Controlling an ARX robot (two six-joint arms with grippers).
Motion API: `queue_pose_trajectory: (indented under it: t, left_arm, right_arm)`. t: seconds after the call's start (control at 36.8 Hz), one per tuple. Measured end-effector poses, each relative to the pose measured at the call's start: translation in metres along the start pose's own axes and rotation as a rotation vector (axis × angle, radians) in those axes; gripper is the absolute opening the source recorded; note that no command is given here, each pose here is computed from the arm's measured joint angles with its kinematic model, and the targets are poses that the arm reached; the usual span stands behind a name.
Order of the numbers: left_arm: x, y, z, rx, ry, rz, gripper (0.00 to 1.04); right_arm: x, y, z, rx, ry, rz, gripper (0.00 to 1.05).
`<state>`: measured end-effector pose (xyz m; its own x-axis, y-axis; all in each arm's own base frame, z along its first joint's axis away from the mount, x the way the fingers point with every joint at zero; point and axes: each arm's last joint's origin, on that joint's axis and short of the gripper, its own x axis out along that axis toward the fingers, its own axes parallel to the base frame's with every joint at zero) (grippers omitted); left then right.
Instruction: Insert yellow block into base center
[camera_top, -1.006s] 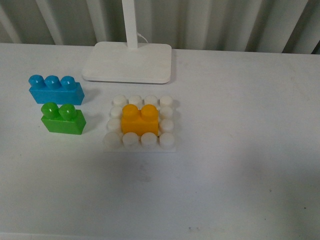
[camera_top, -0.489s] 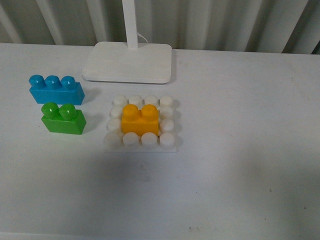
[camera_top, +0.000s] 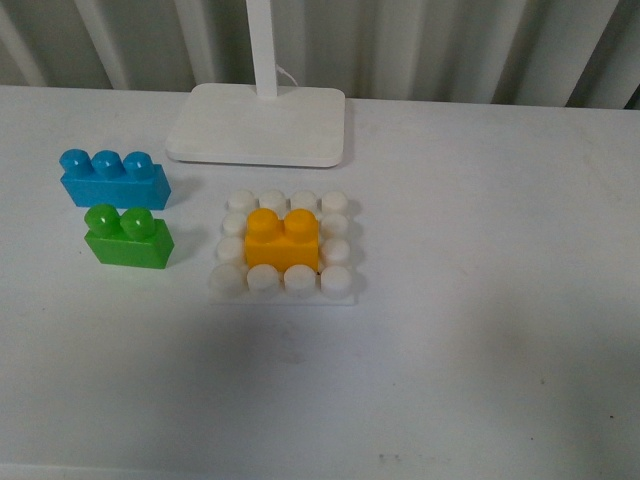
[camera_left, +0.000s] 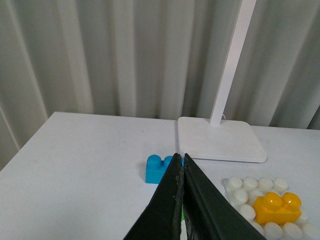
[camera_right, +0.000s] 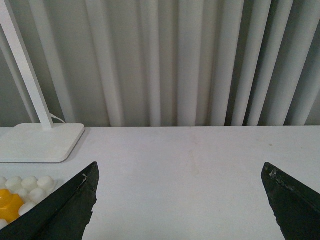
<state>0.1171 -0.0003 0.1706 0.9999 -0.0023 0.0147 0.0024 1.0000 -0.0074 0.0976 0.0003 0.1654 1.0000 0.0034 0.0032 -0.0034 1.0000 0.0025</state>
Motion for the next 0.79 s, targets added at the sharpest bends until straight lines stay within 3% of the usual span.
queue_pose_trajectory:
  t: [0.79]
  left_arm:
    - [-0.02, 0.0, -0.003, 0.0, 0.007, 0.0, 0.04]
  right_arm:
    - [0.0, 0.0, 0.0, 0.0, 0.0, 0.0, 0.95]
